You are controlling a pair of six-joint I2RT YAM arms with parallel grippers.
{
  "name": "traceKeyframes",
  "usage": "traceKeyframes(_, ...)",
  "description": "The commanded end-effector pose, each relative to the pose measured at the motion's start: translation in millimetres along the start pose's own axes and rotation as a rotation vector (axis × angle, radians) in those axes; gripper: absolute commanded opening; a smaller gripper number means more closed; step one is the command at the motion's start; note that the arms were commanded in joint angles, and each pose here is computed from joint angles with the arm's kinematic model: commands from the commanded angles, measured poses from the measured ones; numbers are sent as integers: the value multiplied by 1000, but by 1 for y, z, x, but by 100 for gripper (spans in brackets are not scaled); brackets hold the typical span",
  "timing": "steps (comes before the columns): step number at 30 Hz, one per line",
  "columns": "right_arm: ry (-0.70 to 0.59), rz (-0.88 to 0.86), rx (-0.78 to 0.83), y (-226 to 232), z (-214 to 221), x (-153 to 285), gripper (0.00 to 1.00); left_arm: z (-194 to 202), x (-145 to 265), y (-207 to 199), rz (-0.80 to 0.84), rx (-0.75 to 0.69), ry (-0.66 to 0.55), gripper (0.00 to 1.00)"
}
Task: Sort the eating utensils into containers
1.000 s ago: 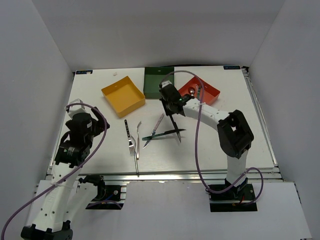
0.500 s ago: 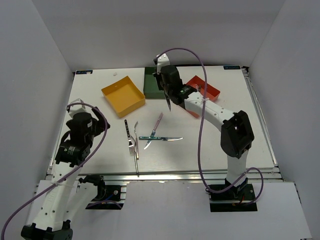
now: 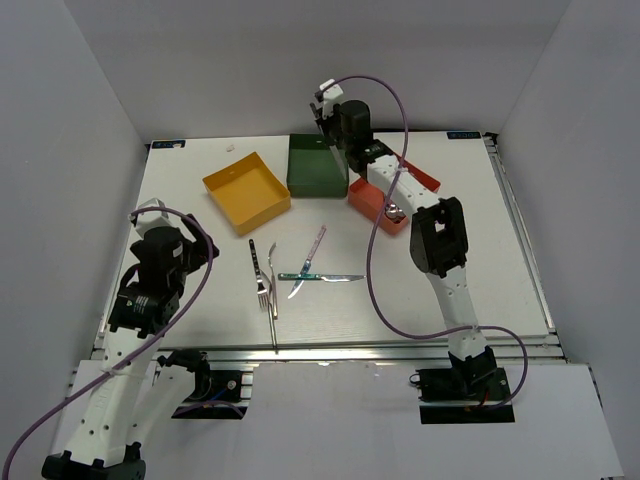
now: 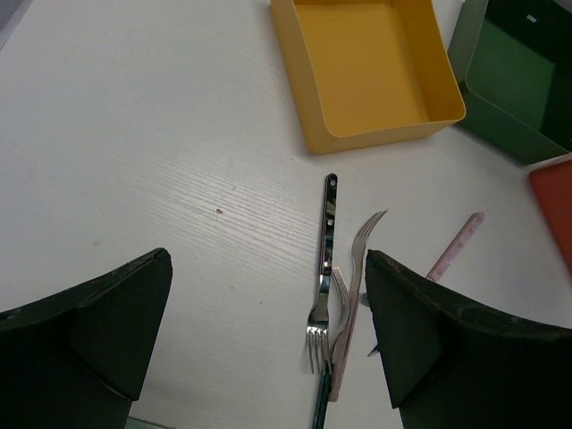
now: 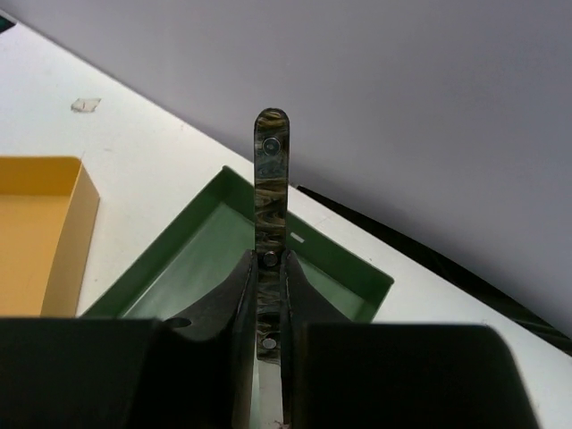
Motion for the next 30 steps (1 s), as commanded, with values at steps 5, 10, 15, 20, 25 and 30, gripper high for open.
traceKeyframes(5,-103,-111,81,8,-20,-9,0,1,0,2,-12,6,-9,98)
traceKeyframes(10,-87,-80,76,5,-8,-13,34,0,1,3,-19,9,-13,98)
traceKeyframes(15,-109,-39,71,1,-27,-7,66,-1,2,2,-13,11,-19,98)
traceKeyframes(20,-93,-94,64,13,-67,32,72,-1,4,2,-6,13,-25,98)
traceKeyframes(25,202,-429,32,68,-17,87,87,-5,10,4,7,27,-61,98)
traceKeyframes(30,509,-478,137,140,66,149,89,-7,18,7,18,46,-100,98)
Point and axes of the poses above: each gripper's point midway between its finger pads, its own x axis back along the fingers, its own y axis along the line the jaws close on, z = x × y, the point moved 8 cm from there along x, back along the fingers, and after that the axes turned 3 degrees about -x, right-handed, at the moved point
